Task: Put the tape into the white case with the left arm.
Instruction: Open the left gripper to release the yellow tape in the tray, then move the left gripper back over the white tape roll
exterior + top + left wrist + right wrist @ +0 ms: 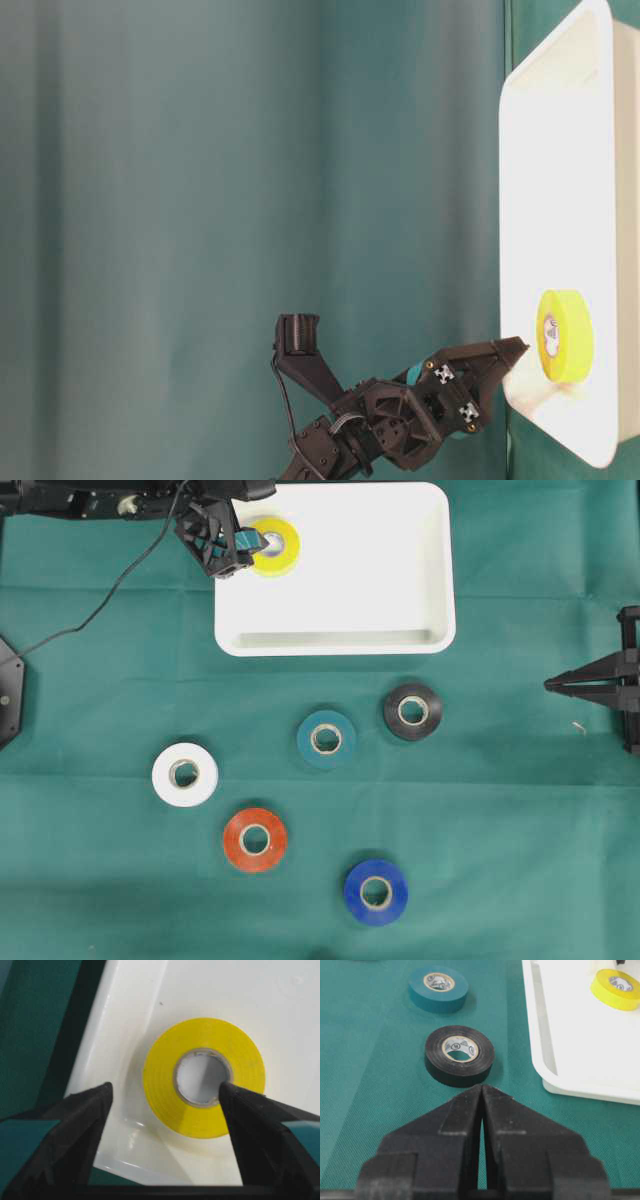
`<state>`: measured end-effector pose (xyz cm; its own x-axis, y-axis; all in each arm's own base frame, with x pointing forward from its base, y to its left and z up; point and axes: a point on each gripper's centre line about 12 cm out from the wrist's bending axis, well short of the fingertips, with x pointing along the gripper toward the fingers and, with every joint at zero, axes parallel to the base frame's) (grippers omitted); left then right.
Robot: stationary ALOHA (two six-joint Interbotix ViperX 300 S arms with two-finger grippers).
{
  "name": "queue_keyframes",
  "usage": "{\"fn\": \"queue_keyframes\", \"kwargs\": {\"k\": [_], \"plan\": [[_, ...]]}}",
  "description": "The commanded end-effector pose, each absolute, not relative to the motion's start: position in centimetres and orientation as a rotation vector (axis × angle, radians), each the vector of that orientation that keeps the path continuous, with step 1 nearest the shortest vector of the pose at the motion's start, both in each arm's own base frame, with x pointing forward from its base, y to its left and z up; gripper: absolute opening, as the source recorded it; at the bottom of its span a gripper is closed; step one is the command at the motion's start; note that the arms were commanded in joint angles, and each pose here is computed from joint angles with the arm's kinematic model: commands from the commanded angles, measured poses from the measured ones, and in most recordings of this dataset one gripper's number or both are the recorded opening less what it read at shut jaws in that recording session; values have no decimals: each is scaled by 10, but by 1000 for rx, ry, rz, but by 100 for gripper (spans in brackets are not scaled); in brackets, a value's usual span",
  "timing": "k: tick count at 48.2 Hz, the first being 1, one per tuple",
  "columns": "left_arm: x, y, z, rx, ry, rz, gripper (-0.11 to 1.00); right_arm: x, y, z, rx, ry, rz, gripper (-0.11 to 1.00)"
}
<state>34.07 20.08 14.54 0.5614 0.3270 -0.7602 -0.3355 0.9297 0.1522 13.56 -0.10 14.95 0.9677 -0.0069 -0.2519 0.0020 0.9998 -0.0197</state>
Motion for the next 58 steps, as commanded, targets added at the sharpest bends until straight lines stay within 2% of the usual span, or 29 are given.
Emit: {"fn": "queue_keyframes", "kwargs": {"k": [1, 11, 18, 29, 41, 58], "plan": [[343, 203, 156, -1, 861, 398, 84, 137, -1, 154, -19, 241, -4, -9], [343, 199, 164, 2, 847, 396, 84, 137, -1, 154, -19, 239, -4, -9], [343, 181, 179, 27, 819, 362, 84, 137, -1, 154, -19, 239, -4, -9], [340, 133, 200, 81, 764, 265, 84, 137, -1, 154, -19, 241, -6, -9], [328, 82, 205, 122, 721, 153, 84, 137, -1, 154, -19, 241, -4, -9], [313, 13, 217, 78, 627, 7, 83, 137, -1, 154, -19, 241, -4, -9]]}}
